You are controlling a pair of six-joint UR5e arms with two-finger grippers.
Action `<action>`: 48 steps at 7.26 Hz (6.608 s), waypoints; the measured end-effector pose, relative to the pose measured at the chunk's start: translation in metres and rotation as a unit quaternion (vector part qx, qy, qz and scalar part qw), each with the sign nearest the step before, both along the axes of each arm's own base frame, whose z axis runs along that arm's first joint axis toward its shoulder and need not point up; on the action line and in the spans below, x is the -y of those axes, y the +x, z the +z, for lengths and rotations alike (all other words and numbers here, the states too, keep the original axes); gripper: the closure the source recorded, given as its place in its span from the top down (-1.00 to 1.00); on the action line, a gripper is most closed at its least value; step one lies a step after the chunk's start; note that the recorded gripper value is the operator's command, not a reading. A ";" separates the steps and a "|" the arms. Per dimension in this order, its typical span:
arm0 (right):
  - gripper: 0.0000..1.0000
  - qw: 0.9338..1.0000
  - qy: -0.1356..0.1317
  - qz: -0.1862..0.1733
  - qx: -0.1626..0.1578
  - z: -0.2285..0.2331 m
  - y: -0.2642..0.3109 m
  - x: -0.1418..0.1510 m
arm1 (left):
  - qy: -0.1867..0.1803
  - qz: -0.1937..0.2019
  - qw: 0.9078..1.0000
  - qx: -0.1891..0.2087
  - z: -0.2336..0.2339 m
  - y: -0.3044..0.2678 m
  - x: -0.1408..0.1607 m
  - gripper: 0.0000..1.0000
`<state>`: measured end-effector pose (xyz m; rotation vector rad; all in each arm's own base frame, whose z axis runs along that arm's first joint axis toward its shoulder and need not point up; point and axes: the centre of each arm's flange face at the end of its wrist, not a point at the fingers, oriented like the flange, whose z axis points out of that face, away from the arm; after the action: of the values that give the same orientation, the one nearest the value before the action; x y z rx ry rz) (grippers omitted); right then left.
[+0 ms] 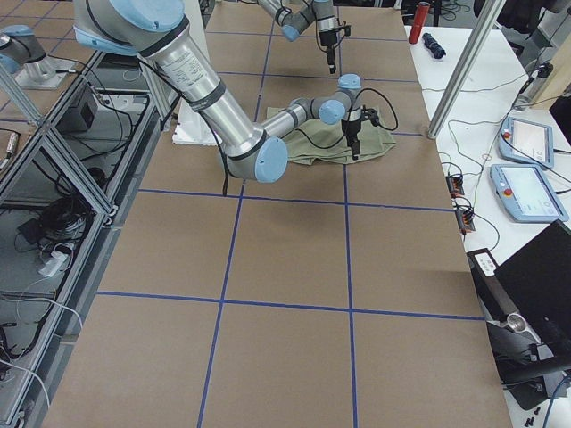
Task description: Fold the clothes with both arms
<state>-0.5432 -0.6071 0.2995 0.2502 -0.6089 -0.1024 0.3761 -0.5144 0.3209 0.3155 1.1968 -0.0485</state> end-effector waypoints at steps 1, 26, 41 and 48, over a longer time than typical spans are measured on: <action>1.00 1.000 0.003 -0.005 -0.006 0.003 0.001 0.002 | 0.000 0.000 1.000 0.000 0.001 0.000 0.000 1.00; 1.00 0.958 -0.081 0.133 0.243 0.039 0.083 -0.348 | -0.164 -0.010 0.986 -0.011 -0.043 0.170 -0.260 0.64; 1.00 0.958 -0.081 0.134 0.242 0.040 0.083 -0.347 | -0.147 -0.004 0.989 0.010 -0.024 0.181 -0.251 -0.63; 0.93 0.904 -0.226 0.271 0.239 0.023 0.063 -0.347 | -0.146 0.000 0.989 -0.003 -0.038 0.180 -0.254 -1.00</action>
<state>-0.4802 -0.2597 0.3225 -0.0210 -1.0083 0.6548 0.5562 -0.2608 0.2826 0.0580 1.1769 -0.2217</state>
